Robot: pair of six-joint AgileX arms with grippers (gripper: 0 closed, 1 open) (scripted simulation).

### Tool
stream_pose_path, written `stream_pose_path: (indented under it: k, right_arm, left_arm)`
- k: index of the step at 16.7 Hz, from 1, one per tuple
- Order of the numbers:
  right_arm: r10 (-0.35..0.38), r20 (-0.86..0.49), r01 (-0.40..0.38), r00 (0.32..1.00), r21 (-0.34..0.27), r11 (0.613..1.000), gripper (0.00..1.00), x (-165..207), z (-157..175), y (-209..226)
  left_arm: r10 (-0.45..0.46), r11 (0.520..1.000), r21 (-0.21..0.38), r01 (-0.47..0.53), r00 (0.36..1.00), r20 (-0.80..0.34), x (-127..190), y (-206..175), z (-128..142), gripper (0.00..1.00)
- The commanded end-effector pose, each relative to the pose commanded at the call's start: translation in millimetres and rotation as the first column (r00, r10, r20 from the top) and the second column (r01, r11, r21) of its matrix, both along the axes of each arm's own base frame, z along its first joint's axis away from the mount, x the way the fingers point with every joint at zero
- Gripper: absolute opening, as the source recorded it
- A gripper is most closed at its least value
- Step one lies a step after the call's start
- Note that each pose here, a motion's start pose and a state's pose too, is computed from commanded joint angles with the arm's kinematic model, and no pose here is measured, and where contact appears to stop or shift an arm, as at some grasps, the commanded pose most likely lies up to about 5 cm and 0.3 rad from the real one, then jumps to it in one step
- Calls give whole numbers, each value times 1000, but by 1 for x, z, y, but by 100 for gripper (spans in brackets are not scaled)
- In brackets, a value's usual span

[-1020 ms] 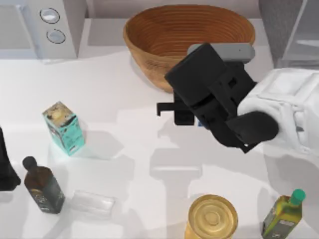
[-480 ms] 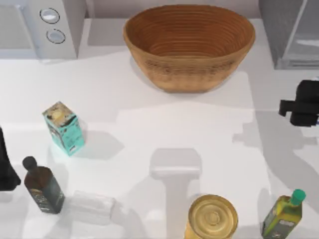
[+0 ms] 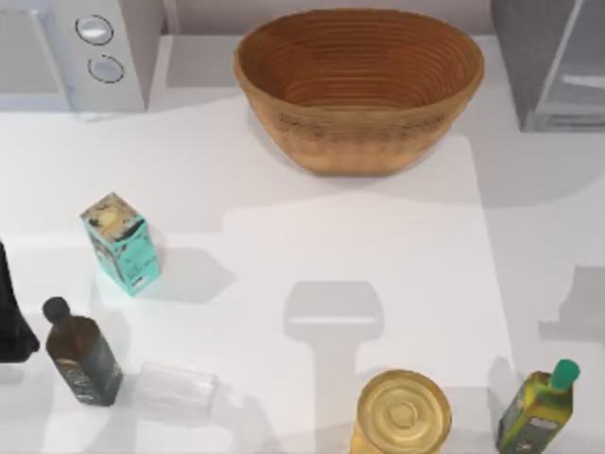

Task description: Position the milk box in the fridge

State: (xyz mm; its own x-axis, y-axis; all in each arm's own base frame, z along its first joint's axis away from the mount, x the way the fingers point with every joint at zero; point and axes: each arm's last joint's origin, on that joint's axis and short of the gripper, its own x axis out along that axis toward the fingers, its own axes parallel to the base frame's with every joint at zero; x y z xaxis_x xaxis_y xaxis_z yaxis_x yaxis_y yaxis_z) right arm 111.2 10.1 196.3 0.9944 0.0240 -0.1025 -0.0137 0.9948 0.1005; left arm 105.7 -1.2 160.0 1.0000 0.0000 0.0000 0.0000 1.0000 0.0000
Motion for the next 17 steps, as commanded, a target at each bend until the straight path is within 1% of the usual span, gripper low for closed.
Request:
stream_pose_path:
  k: [3, 5, 11, 14, 17]
  right_arm:
    - [-11, 77, 17, 997, -68, 998, 0, -5, -26, -8]
    - [-14, 101, 23, 995, -94, 995, 0, -6, -35, -11]
    - [-13, 98, 22, 995, -96, 995, 0, -5, -37, -11]
    - [3, 128, 11, 992, -107, 994, 0, -3, -23, -11]
    - [31, 205, -5, 978, -128, 992, 0, 5, 11, -12]
  left_arm:
    - [0, 1000, 0, 0, 1000, 0, 0, 0, 0, 100]
    - [0, 1000, 0, 0, 1000, 0, 0, 0, 0, 100]
    - [0, 1000, 0, 0, 1000, 0, 0, 0, 0, 100]
    - [0, 1000, 0, 0, 1000, 0, 0, 0, 0, 100]
    - [0, 1000, 0, 0, 1000, 0, 0, 0, 0, 100]
